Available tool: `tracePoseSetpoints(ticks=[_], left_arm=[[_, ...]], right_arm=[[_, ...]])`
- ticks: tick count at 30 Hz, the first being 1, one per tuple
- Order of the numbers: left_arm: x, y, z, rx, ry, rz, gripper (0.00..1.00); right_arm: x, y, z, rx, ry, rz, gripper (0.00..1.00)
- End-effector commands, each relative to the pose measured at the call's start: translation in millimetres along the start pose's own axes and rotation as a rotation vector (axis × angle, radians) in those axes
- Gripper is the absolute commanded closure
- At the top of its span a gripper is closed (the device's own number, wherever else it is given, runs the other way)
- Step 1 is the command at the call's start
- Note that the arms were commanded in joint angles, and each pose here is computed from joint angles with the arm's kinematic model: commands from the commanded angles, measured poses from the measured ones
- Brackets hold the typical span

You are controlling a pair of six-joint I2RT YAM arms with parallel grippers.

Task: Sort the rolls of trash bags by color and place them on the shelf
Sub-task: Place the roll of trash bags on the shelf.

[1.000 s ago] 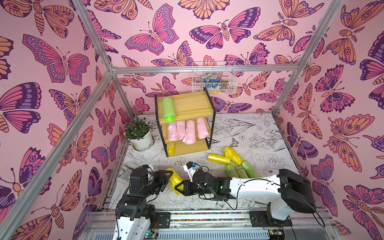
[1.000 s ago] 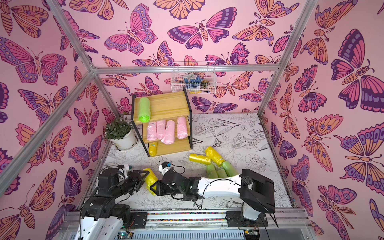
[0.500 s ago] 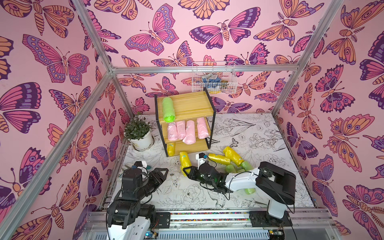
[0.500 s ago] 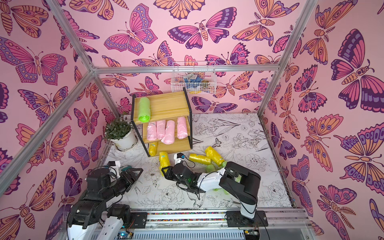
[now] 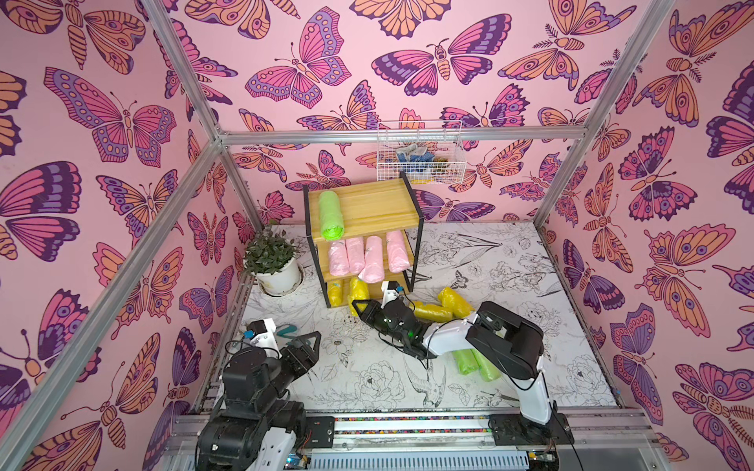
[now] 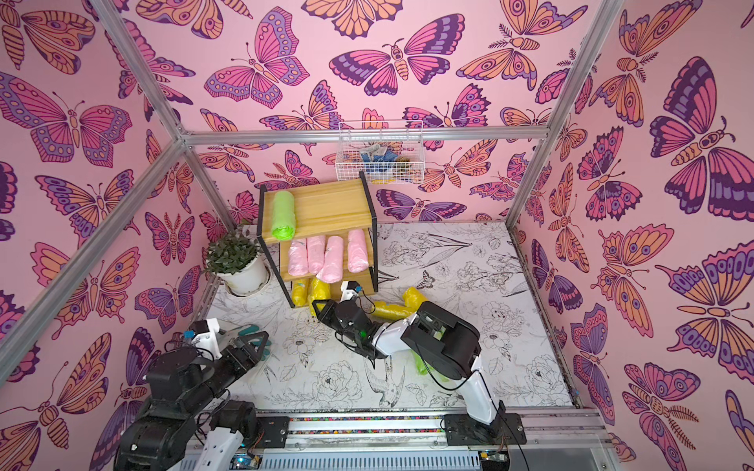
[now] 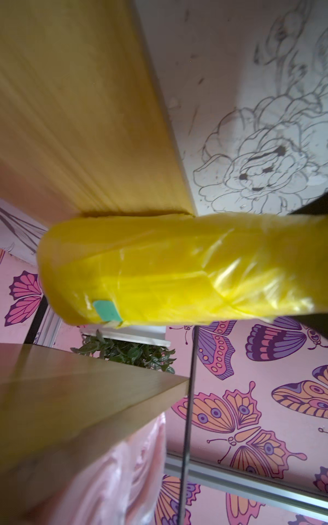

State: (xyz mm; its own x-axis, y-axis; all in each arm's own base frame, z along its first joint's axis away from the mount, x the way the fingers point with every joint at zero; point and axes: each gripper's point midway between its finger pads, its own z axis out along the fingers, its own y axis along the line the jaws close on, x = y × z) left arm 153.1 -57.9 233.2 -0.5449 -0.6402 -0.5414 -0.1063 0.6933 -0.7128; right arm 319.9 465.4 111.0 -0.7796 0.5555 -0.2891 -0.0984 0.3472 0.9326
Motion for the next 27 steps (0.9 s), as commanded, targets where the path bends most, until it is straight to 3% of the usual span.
tracePoseSetpoints(ticks=[1,9,14,19,23,27], left_arm=[[0,4,-1,-0.020,-0.005,0.039,0.27],[-2,3,-1,-0.026,-0.004,0.085,0.27],[-2,6,1,-0.039,-0.003,0.097,0.27],[-2,7,2,-0.047,-0.001,0.101,0.26],[-2,8,4,-0.054,0.006,0.104,0.26],[0,10,5,-0.055,0.015,0.101,0.24]], right_arm=[[-16,9,15,-0.053,-0.024,0.041,1.00],[-36,1,43,-0.049,-0.029,0.086,1.00],[-35,-1,58,-0.042,-0.011,0.099,0.93],[-32,-8,68,-0.002,0.004,0.106,0.71],[-31,-18,69,0.021,0.005,0.119,0.62],[-30,-25,68,0.058,0.010,0.126,0.47]])
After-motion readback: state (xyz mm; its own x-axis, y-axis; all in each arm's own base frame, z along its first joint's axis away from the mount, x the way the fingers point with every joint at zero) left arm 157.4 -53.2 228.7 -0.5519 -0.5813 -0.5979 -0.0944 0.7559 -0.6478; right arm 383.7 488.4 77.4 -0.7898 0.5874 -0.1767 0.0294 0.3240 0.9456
